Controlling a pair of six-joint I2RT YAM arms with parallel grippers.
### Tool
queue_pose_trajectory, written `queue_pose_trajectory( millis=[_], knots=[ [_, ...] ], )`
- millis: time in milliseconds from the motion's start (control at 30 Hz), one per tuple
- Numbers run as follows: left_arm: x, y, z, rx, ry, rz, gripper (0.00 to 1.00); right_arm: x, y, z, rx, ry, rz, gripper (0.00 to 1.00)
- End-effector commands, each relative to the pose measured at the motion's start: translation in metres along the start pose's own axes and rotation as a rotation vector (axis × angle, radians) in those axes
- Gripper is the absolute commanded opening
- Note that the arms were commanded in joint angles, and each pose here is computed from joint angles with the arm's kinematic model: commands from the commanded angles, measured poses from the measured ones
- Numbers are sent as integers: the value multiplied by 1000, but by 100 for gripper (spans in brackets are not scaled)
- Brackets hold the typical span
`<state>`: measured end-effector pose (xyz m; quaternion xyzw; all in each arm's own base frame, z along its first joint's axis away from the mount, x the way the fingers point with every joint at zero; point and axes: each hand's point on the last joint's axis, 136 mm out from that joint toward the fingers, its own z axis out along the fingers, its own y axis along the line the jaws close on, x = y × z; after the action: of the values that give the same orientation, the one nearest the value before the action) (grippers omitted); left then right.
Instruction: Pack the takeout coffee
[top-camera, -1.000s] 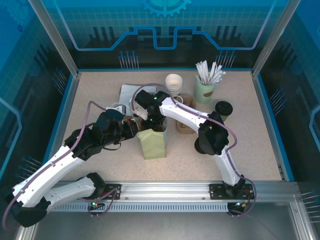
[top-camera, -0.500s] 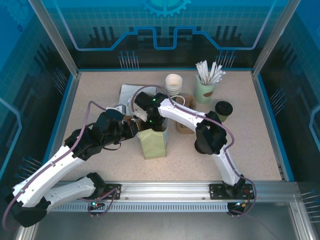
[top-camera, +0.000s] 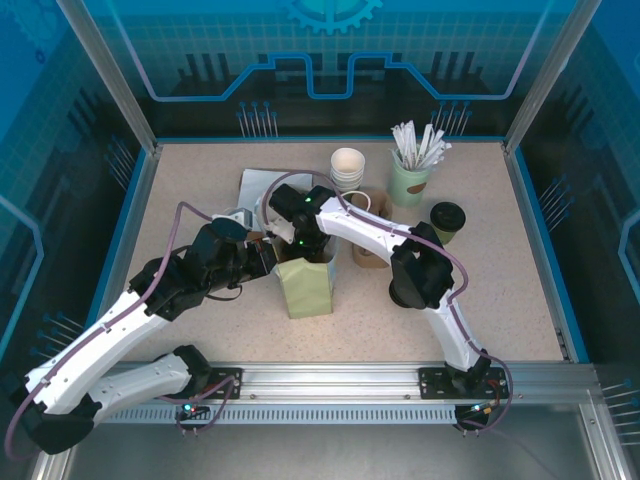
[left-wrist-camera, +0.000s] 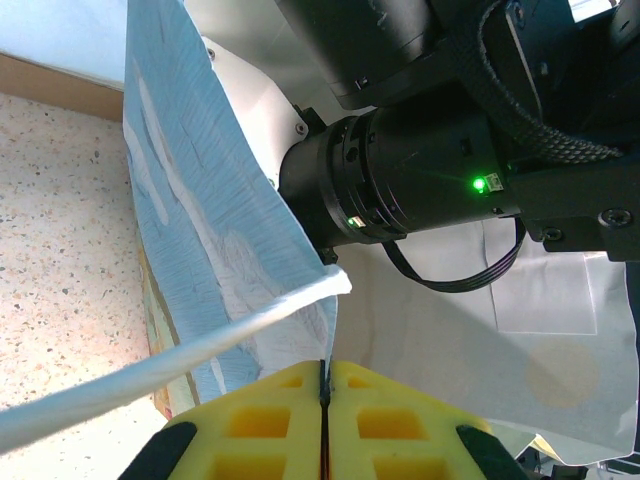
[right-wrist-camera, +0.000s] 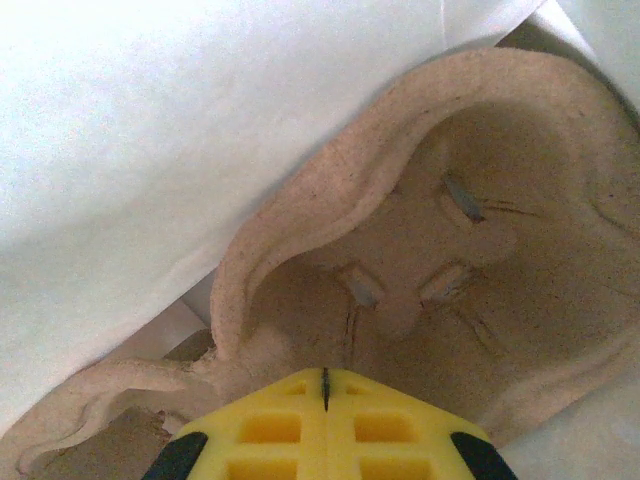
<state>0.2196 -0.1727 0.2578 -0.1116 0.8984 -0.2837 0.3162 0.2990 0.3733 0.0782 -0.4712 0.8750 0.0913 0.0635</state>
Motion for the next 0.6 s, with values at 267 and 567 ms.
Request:
queue_pose_trajectory(
  millis=[267, 567],
  knots=[
    [2, 1, -2, -10, 7, 20, 8, 4, 2, 17, -35, 20, 28, 0],
    [3, 1, -1, -10, 10, 18, 8, 0, 0, 9, -26, 0, 24, 0]
  ],
)
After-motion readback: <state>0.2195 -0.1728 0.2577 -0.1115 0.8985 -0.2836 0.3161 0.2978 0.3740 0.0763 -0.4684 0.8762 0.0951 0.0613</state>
